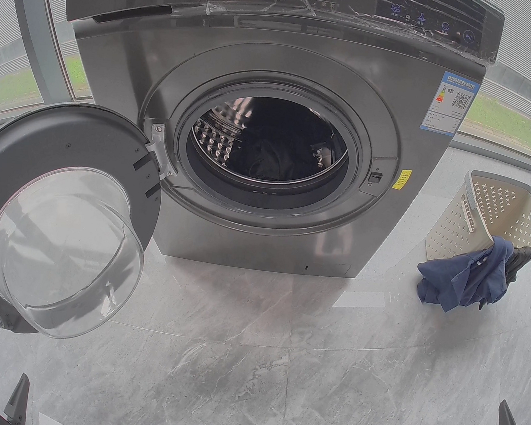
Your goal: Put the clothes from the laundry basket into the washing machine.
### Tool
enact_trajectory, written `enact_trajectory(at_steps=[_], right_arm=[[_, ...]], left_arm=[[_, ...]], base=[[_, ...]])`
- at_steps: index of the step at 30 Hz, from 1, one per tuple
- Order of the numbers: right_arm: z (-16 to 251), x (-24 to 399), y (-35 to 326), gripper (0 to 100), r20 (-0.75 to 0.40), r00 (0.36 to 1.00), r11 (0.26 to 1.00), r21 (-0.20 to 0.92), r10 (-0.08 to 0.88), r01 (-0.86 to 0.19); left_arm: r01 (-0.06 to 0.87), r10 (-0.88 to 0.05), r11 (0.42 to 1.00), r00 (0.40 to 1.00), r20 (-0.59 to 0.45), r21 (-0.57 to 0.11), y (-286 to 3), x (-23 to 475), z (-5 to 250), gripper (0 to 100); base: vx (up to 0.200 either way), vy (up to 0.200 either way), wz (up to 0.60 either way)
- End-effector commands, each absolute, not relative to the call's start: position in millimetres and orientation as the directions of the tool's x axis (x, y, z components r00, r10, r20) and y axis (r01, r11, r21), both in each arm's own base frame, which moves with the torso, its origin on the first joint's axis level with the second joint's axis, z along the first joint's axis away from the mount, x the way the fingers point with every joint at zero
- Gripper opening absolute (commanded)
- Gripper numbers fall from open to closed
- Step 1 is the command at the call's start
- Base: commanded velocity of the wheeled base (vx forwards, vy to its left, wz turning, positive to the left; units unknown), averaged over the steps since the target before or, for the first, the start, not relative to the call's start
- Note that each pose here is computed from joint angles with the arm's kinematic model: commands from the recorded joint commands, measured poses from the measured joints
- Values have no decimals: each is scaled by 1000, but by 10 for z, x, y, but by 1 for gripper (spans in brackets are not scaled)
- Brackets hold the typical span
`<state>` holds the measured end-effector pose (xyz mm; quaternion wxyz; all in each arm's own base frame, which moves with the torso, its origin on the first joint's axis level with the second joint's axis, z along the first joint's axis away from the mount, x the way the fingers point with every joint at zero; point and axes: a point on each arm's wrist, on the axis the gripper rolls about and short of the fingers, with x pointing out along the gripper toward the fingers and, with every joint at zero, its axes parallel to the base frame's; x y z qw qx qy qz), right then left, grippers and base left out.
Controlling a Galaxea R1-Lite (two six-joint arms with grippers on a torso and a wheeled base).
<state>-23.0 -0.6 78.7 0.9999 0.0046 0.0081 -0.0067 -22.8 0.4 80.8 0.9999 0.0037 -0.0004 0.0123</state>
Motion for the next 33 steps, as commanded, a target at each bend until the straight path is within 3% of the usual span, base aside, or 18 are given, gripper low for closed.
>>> enact_trajectory(at_steps=[1,4,19,28,33], right_arm=[[761,-235,-6,100,-9,1000,1000,8,-9,9],[761,-235,-6,100,-9,1000,1000,6,-11,11],[766,-236,-6,100,-8,1000,1000,6,-9,9],[766,-236,-6,100,-8,1000,1000,6,-9,9],[766,-236,-6,100,-8,1000,1000,6,-9,9]], left_arm=[[-12,12,1000,1000,-5,12,2,-228,750,100],[-12,12,1000,1000,-5,9,2,-228,750,100],[-14,14,1000,1000,-3,8,2,-228,752,100],[-12,12,1000,1000,-3,9,2,-228,752,100],[-12,12,1000,1000,-3,9,2,-228,752,100]], base=[[0,0,0],[0,0,0],[0,-200,0],[0,0,0],[0,-200,0]])
